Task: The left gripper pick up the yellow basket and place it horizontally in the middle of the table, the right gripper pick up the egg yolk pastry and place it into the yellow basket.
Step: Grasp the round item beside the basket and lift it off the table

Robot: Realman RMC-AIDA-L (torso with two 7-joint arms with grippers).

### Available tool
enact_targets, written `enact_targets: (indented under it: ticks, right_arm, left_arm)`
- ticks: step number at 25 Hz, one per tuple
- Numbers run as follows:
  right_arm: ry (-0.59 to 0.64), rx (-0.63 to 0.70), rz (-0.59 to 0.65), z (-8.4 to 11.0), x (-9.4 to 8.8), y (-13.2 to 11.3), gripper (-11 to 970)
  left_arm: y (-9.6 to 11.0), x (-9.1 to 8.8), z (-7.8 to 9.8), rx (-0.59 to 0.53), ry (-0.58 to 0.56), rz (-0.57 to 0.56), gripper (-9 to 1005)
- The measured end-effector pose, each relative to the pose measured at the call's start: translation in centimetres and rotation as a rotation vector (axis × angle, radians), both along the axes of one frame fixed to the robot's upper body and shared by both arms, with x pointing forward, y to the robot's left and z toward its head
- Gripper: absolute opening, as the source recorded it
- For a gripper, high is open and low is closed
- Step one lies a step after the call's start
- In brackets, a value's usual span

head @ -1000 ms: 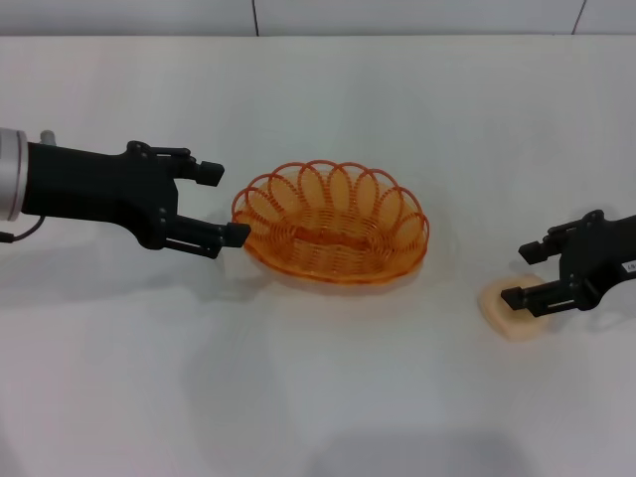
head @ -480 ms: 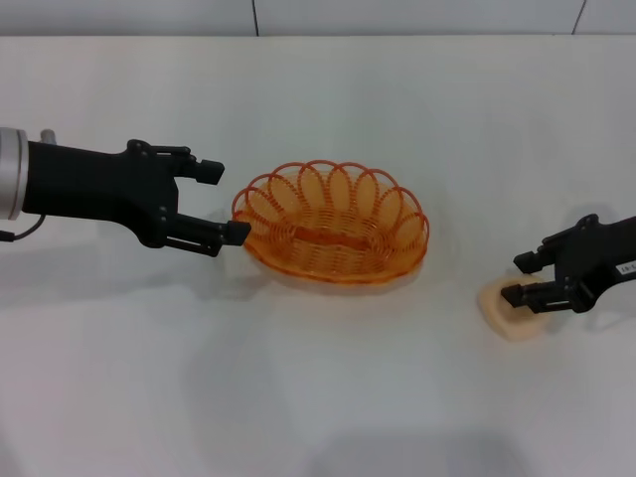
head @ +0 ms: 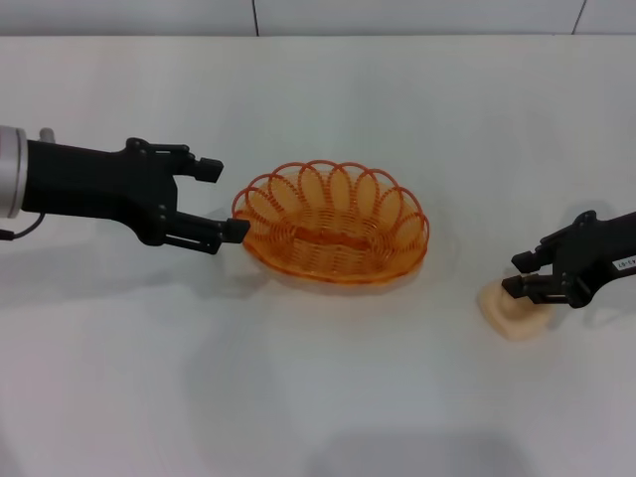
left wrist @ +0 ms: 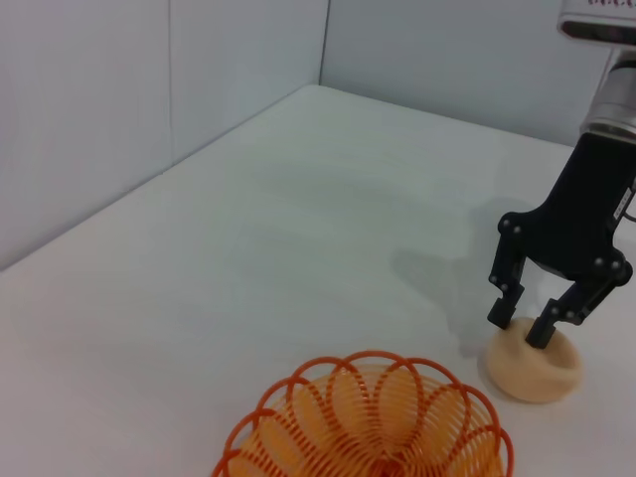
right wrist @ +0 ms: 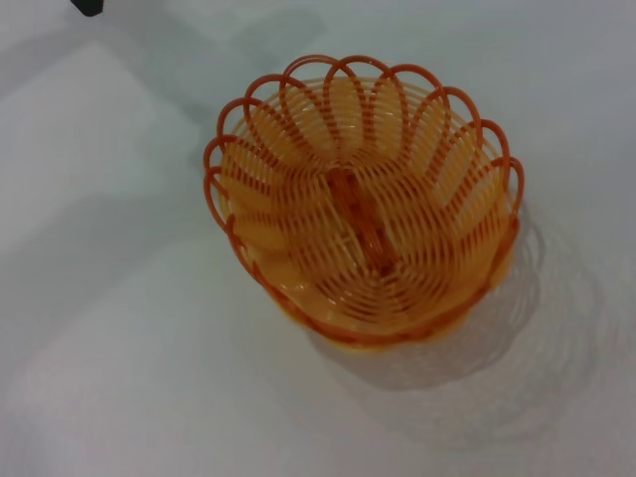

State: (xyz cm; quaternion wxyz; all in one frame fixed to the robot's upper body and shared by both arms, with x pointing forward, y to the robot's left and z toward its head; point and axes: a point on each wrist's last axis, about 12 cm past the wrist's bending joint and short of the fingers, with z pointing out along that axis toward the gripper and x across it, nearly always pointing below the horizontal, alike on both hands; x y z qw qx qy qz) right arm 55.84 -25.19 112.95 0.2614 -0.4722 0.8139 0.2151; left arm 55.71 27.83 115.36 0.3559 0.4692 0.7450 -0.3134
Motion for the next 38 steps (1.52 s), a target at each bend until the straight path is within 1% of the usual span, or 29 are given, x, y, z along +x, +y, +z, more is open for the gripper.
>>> enact_targets:
  ticks: [9, 17, 28, 38]
  right_arm:
    - [0.006, 0.0, 0.005, 0.0, -0.08, 0.01, 304]
    - [0.01, -0.027, 0.013, -0.24, -0.15, -0.02, 313]
    - [0.017, -0.027, 0.008, -0.3, -0.17, 0.0, 224]
    - [0.023, -0.024, 0.005, -0.18, -0.21, 0.05, 71]
  left_arm:
    - [0.17, 0.04, 0.07, -0.002, -0.005, 0.006, 887]
    - [0.11, 0.12, 0.33, -0.017, -0.017, 0.002, 887]
    - [0.17, 0.11, 0.37, -0.021, -0.019, 0.004, 887]
    - [0.17, 0.11, 0.36, -0.021, -0.02, 0.003, 887]
